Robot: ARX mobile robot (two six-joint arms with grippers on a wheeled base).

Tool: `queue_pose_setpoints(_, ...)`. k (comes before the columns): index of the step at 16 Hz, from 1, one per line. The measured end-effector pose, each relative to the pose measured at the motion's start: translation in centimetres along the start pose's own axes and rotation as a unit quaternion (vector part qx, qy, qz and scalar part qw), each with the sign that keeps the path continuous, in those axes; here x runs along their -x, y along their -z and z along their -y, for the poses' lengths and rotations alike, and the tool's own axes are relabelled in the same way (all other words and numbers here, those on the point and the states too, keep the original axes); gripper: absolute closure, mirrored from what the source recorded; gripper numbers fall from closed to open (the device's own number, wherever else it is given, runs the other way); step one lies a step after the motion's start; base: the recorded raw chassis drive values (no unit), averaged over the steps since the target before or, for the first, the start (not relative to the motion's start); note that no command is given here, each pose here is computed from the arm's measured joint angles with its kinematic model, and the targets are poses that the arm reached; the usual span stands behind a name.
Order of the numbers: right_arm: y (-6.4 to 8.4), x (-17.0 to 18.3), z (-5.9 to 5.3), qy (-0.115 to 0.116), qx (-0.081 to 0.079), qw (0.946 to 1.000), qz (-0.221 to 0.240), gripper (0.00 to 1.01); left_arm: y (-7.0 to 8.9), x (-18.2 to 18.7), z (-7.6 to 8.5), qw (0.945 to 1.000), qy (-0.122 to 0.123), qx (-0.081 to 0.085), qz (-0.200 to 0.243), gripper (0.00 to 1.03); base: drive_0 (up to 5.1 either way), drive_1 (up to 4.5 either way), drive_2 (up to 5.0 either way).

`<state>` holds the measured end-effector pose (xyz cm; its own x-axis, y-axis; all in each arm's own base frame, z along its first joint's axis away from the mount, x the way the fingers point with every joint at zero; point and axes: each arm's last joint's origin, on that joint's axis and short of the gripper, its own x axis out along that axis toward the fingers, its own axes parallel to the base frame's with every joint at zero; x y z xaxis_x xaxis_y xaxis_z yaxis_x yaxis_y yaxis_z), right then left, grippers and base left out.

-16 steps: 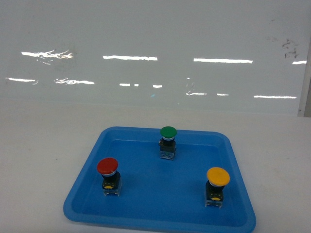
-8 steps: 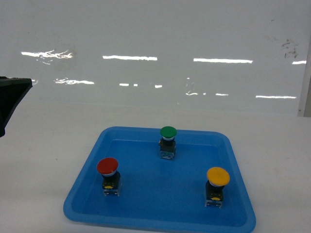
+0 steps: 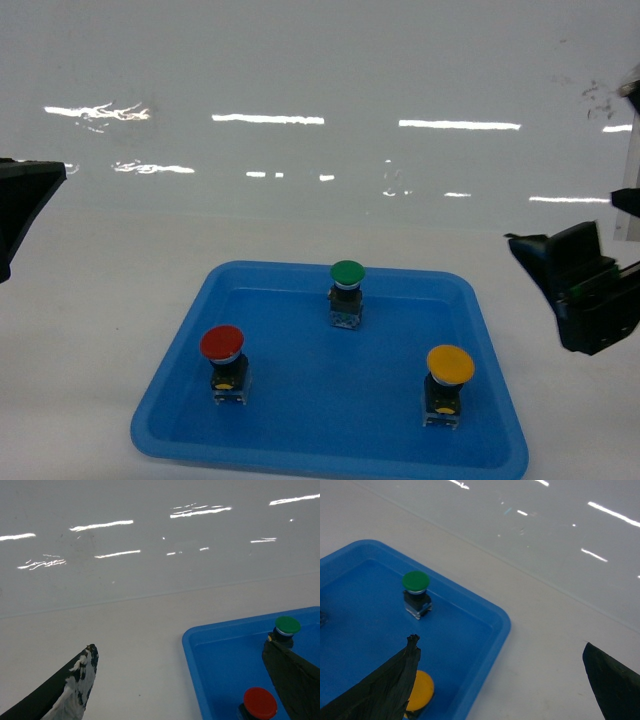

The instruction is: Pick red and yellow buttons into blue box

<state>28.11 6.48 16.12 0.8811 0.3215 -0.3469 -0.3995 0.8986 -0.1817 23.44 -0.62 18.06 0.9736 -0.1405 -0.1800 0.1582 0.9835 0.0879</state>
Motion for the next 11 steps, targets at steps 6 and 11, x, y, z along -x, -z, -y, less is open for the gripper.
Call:
queue_pose_setpoints(6,2.5,-4.3,-1.5,-0.036,-0.01,0.9975,-0.06,0.03,0.0,0.0,0.0,1.0,0.0,0.0,0.0,0.05,0.0,0.0,0.0)
queue_pose_setpoints(11,3.7,-5.4,-3.1,-0.078,-0.014,0.9933,-0.085,0.03,0.0,0.0,0.0,1.0,0.0,0.0,0.0,0.05,0.0,0.0,0.0)
